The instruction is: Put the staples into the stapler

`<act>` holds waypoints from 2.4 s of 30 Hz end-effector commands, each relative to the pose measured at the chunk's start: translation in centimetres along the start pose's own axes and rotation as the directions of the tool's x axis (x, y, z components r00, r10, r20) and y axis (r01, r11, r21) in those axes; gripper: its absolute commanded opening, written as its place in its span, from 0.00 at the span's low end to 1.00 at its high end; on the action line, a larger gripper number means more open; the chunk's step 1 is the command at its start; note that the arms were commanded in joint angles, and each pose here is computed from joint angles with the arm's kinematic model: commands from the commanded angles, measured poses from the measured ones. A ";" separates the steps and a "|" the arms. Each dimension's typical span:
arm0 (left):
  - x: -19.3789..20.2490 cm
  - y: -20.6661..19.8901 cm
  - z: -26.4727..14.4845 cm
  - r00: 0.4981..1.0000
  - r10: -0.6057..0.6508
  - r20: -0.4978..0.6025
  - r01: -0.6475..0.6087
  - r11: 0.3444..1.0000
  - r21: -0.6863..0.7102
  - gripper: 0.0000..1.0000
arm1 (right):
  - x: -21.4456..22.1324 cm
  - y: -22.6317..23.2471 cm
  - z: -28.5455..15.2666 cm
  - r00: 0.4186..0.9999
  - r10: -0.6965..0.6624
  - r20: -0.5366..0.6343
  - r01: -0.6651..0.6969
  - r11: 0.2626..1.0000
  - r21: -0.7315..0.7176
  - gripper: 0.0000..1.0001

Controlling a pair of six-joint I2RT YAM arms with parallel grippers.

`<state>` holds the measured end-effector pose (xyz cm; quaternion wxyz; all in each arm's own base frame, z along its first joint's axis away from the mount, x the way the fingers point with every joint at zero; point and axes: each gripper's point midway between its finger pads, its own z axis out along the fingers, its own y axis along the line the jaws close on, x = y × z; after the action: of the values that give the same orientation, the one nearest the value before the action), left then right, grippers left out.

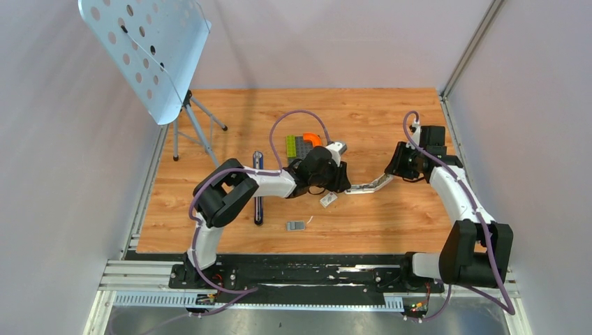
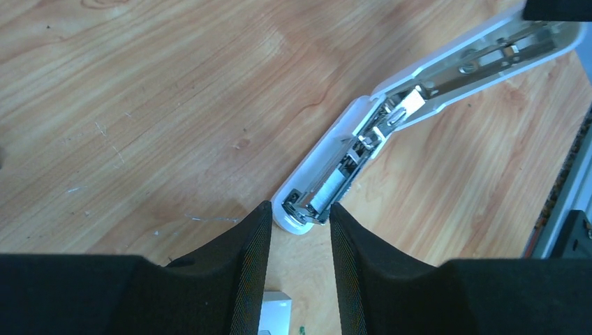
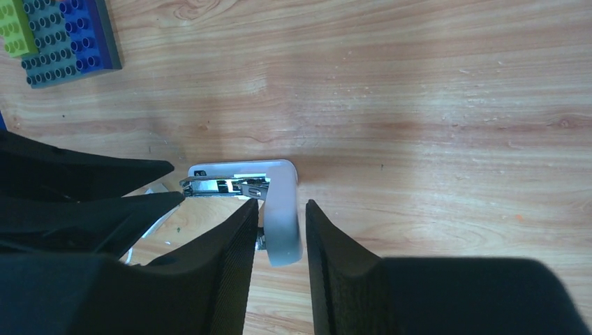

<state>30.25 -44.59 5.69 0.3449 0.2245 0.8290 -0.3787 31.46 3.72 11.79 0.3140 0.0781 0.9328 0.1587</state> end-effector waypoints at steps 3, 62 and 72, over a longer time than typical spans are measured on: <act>0.3 0.0 1.4 1.000 -0.008 -0.002 0.008 1.000 0.012 0.35 | 0.9 -0.4 0.3 0.999 -0.003 -0.037 0.002 1.000 -0.016 0.30; 4.3 2.9 3.5 0.985 -0.155 -0.079 0.152 0.988 -0.038 0.18 | 5.5 5.5 5.5 0.976 -0.083 -0.200 0.057 0.989 -0.133 0.31; 2.7 2.9 3.0 0.969 -0.240 -0.055 0.242 0.970 0.024 0.19 | 5.3 5.6 6.7 0.974 -0.088 -0.209 0.063 0.990 -0.126 0.31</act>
<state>31.87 -46.27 3.91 0.3090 0.1566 0.8316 -0.4341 32.64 13.39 8.04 0.2573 -0.0052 0.9316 0.2566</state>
